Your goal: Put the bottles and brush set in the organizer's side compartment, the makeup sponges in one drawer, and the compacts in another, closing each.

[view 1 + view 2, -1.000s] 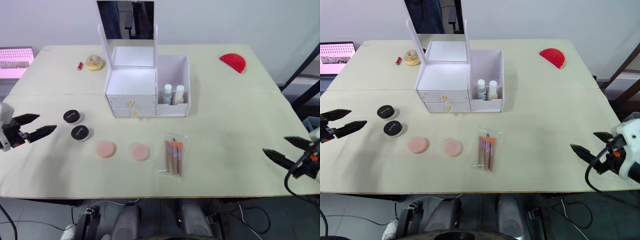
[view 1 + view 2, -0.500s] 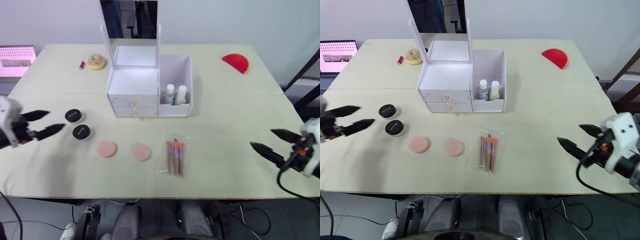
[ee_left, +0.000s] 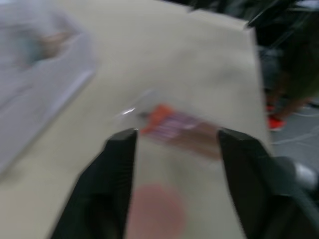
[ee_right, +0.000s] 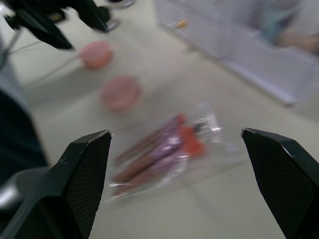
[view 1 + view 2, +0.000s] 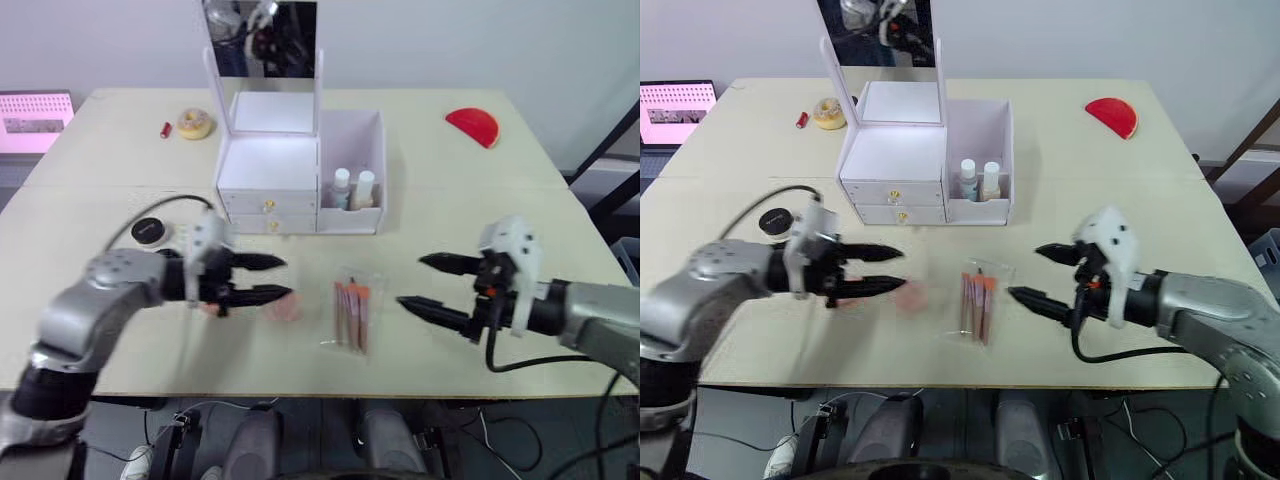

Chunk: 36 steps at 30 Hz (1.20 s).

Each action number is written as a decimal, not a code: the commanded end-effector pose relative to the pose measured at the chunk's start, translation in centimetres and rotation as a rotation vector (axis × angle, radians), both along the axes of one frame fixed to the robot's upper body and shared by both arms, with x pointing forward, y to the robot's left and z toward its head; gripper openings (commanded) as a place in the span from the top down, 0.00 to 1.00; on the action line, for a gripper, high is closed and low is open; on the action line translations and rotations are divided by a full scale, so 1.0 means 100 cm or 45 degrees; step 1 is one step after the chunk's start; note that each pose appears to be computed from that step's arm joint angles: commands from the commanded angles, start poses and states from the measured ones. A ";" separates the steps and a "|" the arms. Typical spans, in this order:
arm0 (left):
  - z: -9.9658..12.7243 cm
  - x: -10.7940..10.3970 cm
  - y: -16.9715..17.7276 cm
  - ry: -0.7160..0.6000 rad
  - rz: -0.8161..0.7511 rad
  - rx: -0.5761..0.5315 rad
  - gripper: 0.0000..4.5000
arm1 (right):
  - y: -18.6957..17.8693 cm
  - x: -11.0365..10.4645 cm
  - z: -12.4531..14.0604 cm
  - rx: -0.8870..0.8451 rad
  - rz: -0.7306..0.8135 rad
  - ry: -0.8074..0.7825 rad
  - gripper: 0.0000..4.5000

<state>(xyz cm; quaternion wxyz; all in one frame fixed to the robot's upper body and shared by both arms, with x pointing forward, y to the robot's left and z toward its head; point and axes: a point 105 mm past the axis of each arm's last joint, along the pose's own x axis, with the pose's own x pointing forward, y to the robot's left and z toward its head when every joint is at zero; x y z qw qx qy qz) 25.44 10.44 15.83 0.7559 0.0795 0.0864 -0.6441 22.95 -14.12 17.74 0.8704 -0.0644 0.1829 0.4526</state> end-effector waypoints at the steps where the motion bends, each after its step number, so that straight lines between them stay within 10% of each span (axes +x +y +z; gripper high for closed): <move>1: -0.011 -0.004 -0.021 -0.024 -0.109 0.055 0.90 | 0.006 0.009 -0.017 0.032 -0.066 0.182 0.00; 13: -0.055 0.010 -0.061 -0.096 -0.208 0.230 1.00 | 0.003 0.024 -0.060 0.166 -0.238 0.672 0.00; 34: -0.065 0.023 -0.060 -0.165 -0.190 0.329 1.00 | 0.047 0.052 -0.077 0.386 -0.290 0.892 0.00; 36: -0.064 0.022 -0.060 -0.167 -0.193 0.326 1.00 | 0.045 0.053 -0.078 0.388 -0.302 0.891 0.13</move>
